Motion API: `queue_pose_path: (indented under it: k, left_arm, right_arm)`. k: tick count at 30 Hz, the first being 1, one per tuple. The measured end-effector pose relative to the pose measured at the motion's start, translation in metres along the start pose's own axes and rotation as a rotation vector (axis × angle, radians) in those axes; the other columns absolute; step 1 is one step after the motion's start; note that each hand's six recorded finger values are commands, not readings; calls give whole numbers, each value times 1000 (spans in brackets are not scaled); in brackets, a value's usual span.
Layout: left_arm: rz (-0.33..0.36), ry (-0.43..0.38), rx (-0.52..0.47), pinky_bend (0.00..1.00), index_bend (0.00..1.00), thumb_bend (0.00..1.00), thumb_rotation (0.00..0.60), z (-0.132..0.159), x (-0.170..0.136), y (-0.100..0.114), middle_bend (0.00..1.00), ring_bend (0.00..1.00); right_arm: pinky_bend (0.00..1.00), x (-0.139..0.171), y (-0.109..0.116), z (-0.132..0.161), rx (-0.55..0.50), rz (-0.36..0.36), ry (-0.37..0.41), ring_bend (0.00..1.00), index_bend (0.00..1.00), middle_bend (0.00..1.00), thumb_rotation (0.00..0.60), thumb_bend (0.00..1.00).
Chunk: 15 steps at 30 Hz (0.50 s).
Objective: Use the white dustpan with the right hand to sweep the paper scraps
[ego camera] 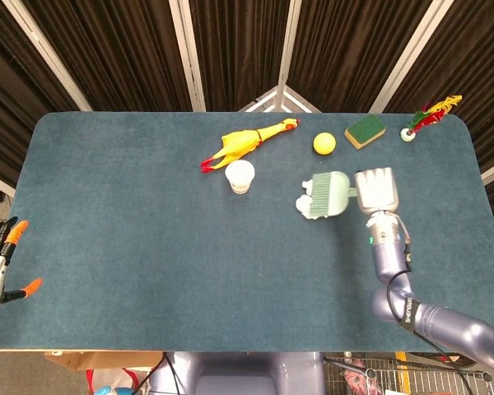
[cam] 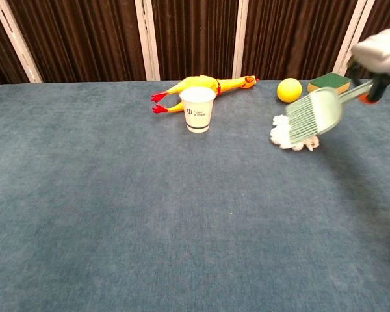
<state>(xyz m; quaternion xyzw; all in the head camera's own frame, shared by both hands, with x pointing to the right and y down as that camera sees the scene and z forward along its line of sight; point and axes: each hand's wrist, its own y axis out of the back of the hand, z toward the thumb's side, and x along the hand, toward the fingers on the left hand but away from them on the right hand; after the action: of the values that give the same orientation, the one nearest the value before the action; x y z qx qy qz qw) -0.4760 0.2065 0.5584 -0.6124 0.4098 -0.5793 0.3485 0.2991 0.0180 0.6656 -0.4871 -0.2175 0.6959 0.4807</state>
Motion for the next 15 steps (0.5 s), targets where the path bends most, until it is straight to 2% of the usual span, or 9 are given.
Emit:
queue_pose_path:
  k: [4, 7, 15]
  left_arm:
    - [-3, 0, -5, 0, 0, 9, 600, 1, 0, -1, 0, 0]
    - [-4, -2, -4, 0, 0, 9, 600, 1, 0, -1, 0, 0]
    - [-12, -10, 4, 0, 0, 9, 600, 4, 1, -3, 0, 0]
  right_arm:
    - [846, 0, 17, -30, 66, -38, -58, 979, 794, 963, 600, 619]
    - [846, 3, 29, -37, 52, -57, -66, 979, 795, 963, 600, 623]
    - [846, 23, 62, -6, -83, -83, 24, 979, 795, 963, 600, 627]
